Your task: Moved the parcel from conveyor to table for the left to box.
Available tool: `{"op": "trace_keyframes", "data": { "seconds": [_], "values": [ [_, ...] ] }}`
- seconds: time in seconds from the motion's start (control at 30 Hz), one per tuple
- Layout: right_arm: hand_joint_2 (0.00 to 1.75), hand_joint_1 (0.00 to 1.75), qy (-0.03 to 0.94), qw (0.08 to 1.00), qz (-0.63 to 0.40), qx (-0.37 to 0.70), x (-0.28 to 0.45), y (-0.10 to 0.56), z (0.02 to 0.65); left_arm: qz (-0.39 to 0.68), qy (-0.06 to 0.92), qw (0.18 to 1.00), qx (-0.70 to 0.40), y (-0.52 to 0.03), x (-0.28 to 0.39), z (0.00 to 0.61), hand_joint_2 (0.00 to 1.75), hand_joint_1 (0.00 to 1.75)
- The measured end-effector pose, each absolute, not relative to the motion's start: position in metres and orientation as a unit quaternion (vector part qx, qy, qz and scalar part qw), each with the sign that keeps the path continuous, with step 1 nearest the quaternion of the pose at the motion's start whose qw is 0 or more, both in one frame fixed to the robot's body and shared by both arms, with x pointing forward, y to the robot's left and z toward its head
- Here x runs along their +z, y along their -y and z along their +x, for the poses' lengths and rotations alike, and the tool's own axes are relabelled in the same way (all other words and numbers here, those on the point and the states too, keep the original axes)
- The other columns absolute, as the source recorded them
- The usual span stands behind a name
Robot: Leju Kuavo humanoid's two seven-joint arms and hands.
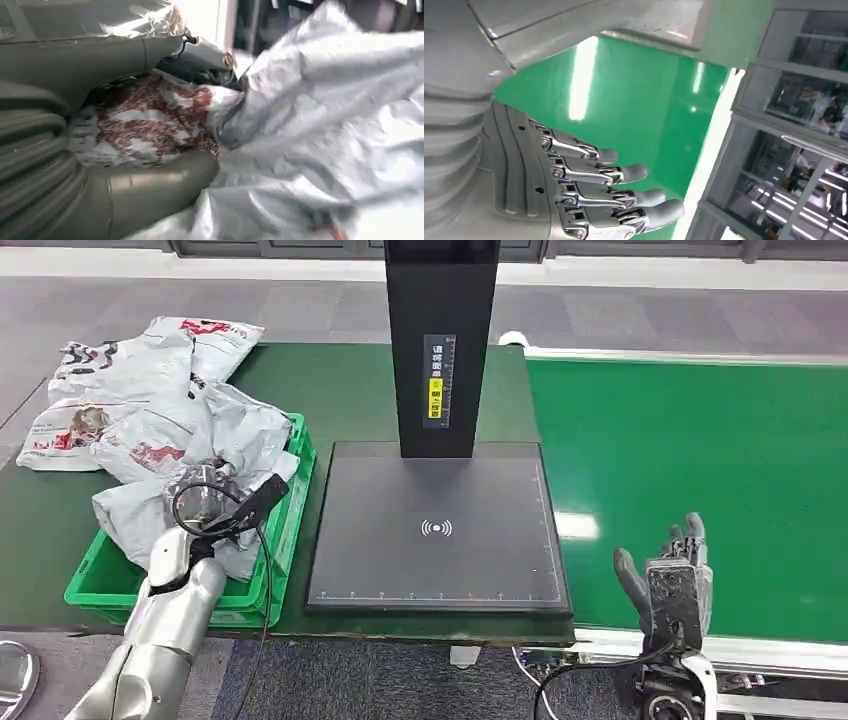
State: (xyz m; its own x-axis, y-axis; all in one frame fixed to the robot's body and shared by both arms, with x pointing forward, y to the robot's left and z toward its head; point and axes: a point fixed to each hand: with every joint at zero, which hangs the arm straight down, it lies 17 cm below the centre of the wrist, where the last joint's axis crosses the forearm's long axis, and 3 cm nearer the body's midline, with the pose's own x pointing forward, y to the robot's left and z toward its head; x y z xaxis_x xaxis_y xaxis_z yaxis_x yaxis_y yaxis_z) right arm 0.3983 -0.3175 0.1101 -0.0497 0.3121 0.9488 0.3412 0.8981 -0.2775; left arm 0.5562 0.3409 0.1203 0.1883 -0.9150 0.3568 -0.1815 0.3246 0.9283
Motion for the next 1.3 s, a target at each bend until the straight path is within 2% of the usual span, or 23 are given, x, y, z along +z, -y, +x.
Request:
{"op": "trace_keyframes", "data": {
  "seconds": [0.2,0.23,0.4,0.8,1.0,1.03,1.13,1.3],
  "values": [
    [1.75,0.00,0.729,0.648,-0.220,-0.013,0.114,0.321,0.399,0.440,0.596,0.617,-0.265,-0.330,0.132,0.574,1.75,0.00],
    [1.75,0.00,0.730,0.648,-0.218,-0.014,0.114,0.320,0.399,0.442,0.596,0.617,-0.262,-0.331,0.134,0.576,0.00,0.00],
    [1.75,0.00,0.733,0.644,-0.218,-0.018,0.118,0.321,0.402,0.420,0.639,0.610,-0.210,-0.331,0.150,0.580,0.00,0.00],
    [1.75,0.00,0.745,0.619,-0.248,-0.030,0.142,0.331,0.416,0.390,0.761,0.517,-0.039,-0.337,0.239,0.580,0.00,0.00],
    [1.75,0.00,0.749,0.611,-0.253,-0.038,0.149,0.334,0.419,0.370,0.794,0.482,-0.027,-0.299,0.272,0.582,0.00,0.00],
    [0.00,0.00,0.749,0.610,-0.255,-0.042,0.150,0.335,0.418,0.371,0.798,0.473,-0.037,-0.285,0.275,0.581,0.00,0.00],
    [0.00,0.00,0.760,0.597,-0.248,-0.059,0.154,0.340,0.415,0.344,0.815,0.463,-0.051,-0.242,0.282,0.579,0.00,0.00],
    [0.00,0.00,0.776,0.586,-0.230,-0.038,0.151,0.317,0.420,0.224,0.849,0.473,-0.072,-0.168,0.272,0.570,0.00,0.00]
  ]
}}
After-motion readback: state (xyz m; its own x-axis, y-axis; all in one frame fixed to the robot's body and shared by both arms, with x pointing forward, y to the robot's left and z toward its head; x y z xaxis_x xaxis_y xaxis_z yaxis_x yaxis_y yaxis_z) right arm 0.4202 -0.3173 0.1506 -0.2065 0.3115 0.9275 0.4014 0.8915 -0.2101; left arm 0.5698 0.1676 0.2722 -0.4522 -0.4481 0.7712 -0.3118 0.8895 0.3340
